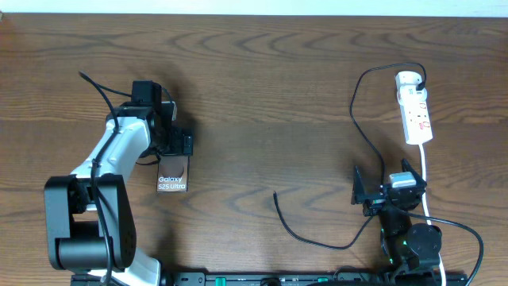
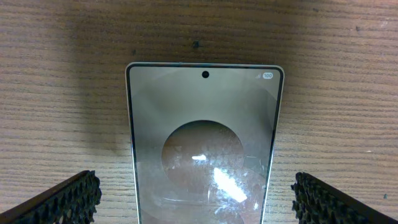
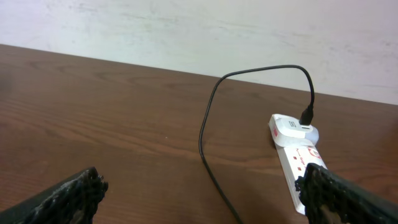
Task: Plug charger to phone and switch on socket
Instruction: 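Lower the left gripper and close it on the phone's top edge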
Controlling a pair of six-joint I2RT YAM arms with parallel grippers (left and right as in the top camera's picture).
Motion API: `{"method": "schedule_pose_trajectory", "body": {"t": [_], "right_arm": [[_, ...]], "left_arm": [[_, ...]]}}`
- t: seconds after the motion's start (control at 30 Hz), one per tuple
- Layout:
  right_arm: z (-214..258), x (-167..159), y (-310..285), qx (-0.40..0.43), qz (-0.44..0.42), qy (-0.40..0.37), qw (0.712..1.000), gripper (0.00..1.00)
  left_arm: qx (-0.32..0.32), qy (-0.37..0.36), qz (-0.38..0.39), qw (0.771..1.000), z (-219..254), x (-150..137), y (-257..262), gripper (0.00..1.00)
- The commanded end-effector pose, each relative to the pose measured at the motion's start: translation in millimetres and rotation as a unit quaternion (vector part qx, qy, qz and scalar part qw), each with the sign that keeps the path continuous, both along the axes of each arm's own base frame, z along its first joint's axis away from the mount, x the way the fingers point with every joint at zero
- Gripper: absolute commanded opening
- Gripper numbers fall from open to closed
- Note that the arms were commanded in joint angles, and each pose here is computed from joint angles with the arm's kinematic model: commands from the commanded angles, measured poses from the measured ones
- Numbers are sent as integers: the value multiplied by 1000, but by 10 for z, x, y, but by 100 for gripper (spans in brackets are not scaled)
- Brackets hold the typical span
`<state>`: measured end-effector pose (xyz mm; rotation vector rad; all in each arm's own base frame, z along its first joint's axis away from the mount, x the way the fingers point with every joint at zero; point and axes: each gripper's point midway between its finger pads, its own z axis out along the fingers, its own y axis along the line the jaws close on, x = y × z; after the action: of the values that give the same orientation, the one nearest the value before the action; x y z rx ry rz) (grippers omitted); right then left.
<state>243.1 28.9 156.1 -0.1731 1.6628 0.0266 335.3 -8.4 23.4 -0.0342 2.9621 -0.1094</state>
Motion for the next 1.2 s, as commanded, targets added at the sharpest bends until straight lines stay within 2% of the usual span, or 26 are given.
{"method": "schedule_pose_trajectory", "body": {"t": [0.0, 0.3, 0.43, 1.17], "right_arm": [[-6, -3, 11, 5, 1, 0, 1000, 99], [-6, -3, 11, 5, 1, 0, 1000, 99], [-6, -3, 11, 5, 1, 0, 1000, 99], [-6, -3, 11, 5, 1, 0, 1000, 99]], "left_arm": [[5, 7, -2, 1000, -43, -35, 15, 98], [8, 4, -27, 1000, -43, -31, -133, 98], [34, 4, -22, 999, -46, -27, -41, 98], [34, 7, -21, 999, -175, -107, -38, 98]]}}
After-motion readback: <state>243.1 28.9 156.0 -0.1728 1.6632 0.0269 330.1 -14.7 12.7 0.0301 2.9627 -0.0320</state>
